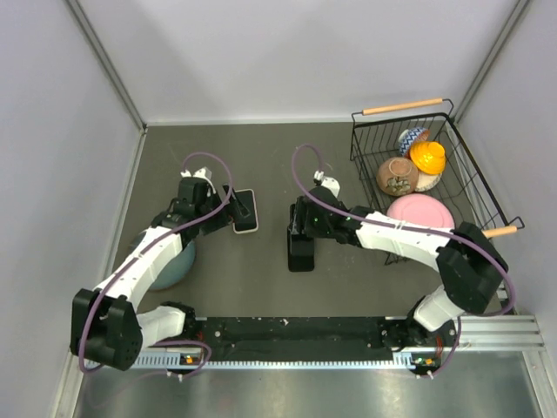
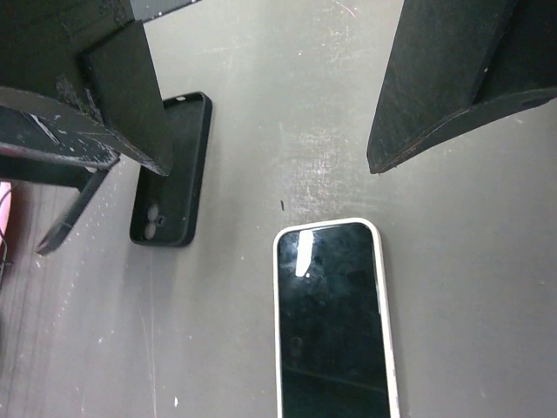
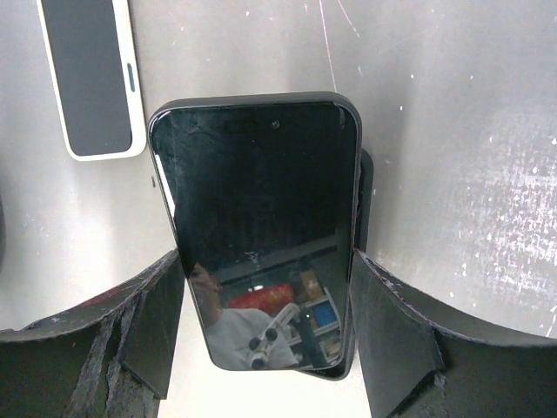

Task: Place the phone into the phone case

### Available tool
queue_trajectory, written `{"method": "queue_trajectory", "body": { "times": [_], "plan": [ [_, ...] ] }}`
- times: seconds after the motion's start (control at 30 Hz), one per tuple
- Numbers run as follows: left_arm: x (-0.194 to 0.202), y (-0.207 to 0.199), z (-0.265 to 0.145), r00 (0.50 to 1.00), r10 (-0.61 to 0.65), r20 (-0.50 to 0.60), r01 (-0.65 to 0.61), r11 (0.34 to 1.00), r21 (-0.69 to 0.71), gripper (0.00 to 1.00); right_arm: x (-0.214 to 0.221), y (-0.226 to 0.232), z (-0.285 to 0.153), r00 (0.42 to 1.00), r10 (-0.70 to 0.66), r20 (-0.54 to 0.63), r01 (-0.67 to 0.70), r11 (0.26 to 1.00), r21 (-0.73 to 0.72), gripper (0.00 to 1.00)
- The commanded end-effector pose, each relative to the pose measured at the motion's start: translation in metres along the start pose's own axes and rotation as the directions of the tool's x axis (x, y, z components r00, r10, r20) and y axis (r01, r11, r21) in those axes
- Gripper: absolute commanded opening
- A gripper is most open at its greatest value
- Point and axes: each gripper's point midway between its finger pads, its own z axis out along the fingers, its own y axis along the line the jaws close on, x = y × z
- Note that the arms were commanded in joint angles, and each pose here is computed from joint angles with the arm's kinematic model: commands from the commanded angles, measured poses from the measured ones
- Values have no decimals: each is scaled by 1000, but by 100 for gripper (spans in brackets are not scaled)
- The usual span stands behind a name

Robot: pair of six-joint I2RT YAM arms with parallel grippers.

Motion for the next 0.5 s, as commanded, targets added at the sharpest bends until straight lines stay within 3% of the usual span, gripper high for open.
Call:
{"method": "queue_trajectory", "body": {
  "times": [0.0, 0.47],
  "plan": [
    [2, -12, -3, 1000, -15, -12, 16, 995, 94, 99, -23, 29, -3, 993, 46, 107, -42, 998, -40, 39],
    [8, -12, 1, 998, -34, -56, 40, 993, 110, 99, 7, 9, 17, 997, -2, 82, -1, 999, 33, 39]
  ]
}}
